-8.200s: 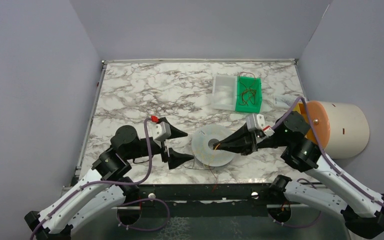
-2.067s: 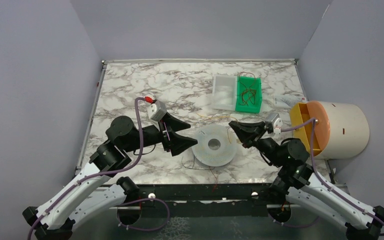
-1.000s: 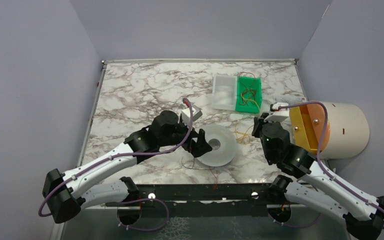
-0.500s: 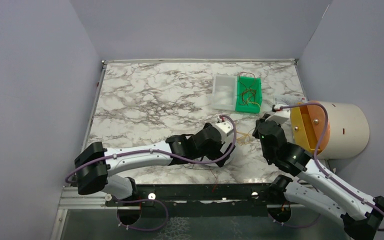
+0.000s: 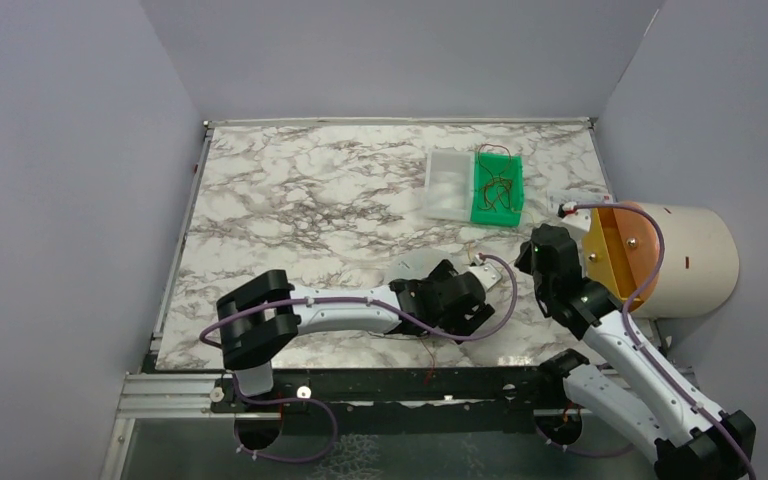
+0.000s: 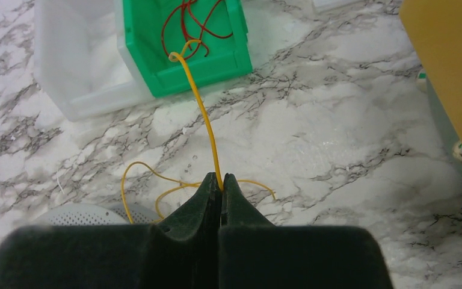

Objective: Wrap the cables

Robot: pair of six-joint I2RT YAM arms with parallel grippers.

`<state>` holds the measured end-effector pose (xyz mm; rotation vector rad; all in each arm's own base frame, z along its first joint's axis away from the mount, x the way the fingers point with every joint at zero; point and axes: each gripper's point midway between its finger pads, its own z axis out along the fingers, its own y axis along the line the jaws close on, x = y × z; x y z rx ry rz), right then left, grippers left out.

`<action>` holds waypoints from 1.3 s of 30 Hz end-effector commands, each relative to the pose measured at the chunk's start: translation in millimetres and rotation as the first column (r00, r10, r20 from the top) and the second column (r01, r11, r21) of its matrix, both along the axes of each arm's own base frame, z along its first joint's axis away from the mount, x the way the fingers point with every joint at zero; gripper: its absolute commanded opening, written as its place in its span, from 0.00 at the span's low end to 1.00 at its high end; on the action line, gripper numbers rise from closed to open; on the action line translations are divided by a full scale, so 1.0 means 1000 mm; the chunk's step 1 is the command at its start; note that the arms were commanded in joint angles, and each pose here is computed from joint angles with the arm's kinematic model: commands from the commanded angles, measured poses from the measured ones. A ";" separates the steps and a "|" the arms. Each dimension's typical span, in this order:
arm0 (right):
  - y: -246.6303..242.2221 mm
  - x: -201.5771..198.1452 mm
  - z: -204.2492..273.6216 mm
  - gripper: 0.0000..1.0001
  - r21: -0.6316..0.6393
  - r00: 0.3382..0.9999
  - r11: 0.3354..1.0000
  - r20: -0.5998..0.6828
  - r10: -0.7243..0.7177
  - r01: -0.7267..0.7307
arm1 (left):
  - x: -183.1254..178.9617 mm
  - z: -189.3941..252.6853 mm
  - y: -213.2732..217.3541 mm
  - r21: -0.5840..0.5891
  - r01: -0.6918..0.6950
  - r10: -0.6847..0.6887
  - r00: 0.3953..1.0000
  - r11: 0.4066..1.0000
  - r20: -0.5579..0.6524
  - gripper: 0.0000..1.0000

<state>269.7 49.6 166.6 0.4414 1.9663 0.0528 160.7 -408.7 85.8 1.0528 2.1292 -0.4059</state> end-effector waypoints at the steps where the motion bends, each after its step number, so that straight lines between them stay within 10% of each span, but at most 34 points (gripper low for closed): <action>1: 0.015 0.004 -0.003 0.01 0.073 0.998 0.995 0.007 0.069 -0.069 | 0.009 0.000 -0.002 0.035 -0.051 0.049 0.998 0.998 0.048 0.99; 17: 0.016 0.005 -0.003 0.01 0.075 0.997 0.994 0.012 0.080 -0.080 | 0.009 -0.017 0.002 0.110 -0.054 0.049 0.998 0.992 0.046 0.94; 39: 0.011 0.004 0.002 0.01 0.069 0.997 0.995 0.040 0.064 -0.066 | 0.023 0.045 0.034 0.028 -0.113 0.110 0.989 0.993 0.098 0.27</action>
